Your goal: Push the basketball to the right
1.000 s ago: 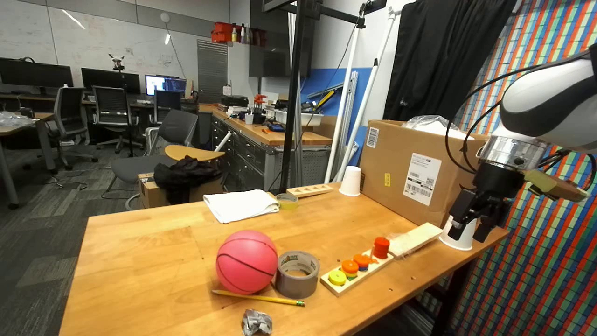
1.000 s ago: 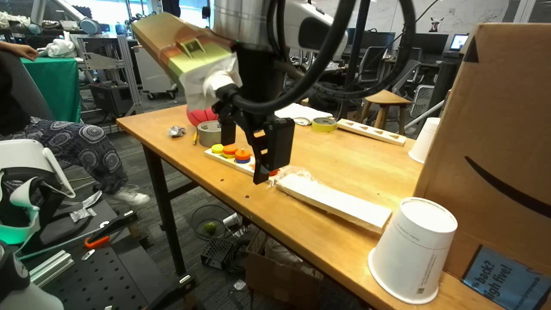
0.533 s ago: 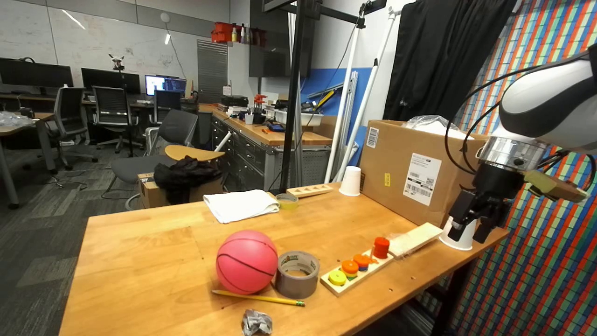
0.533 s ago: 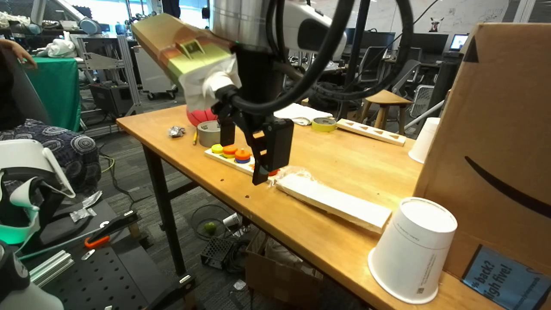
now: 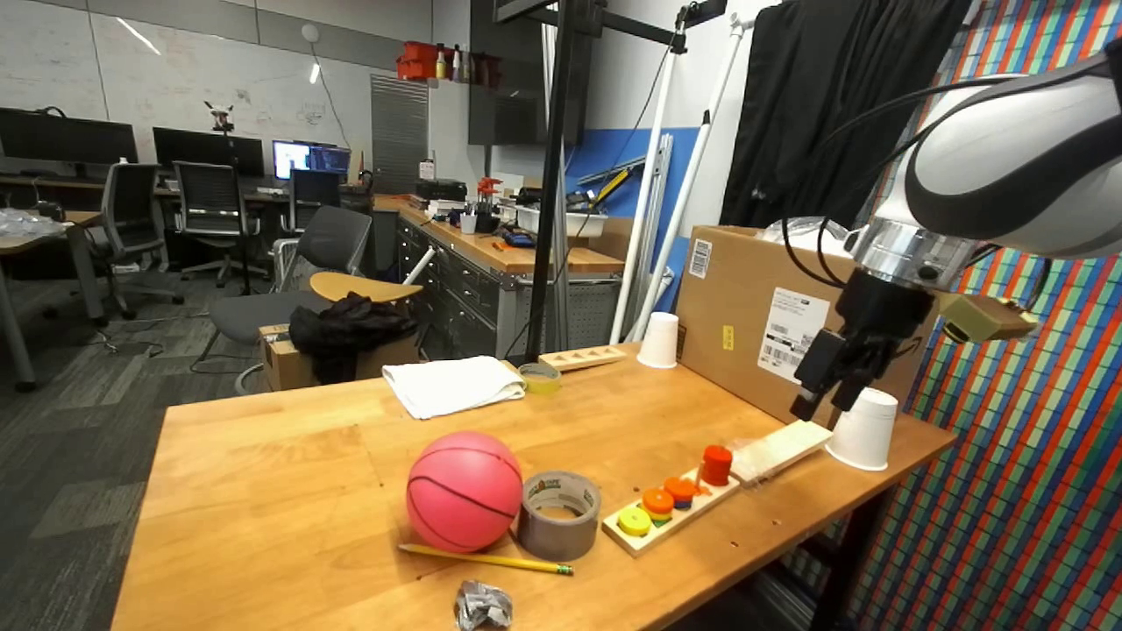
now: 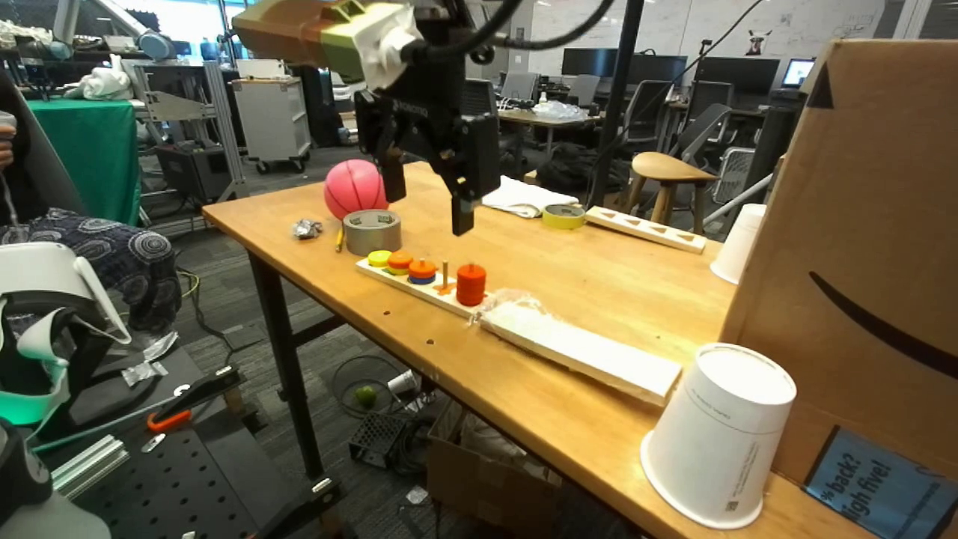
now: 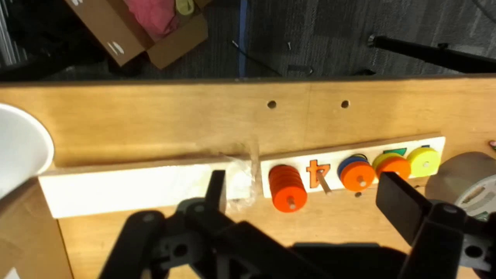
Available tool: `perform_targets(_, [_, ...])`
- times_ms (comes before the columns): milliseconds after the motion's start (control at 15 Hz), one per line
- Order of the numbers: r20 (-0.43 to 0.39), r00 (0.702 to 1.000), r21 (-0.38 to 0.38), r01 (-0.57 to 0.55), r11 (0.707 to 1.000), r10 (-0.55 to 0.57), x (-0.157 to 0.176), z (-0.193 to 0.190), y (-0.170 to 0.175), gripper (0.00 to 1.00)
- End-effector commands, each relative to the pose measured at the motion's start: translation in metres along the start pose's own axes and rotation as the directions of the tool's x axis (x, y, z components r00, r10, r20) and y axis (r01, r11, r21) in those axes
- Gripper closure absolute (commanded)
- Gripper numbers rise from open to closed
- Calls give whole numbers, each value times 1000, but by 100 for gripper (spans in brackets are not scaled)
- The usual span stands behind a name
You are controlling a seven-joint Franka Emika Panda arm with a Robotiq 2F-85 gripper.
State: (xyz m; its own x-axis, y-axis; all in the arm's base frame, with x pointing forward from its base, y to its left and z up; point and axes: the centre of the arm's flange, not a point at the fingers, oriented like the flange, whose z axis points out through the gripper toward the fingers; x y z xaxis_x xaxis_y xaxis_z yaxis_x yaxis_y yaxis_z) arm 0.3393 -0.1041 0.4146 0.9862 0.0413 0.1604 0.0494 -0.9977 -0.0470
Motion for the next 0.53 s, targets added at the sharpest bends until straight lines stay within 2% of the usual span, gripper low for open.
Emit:
perform_targets(0, [-125,988,-12,90,996,-91,-29,-1,-71,0])
perform_targets(333, [-201,958,26,215,976,-205,-7,0,-178,0])
perform_targets(467, [-220,939,56,281,958,-263,-4,5,-228,0])
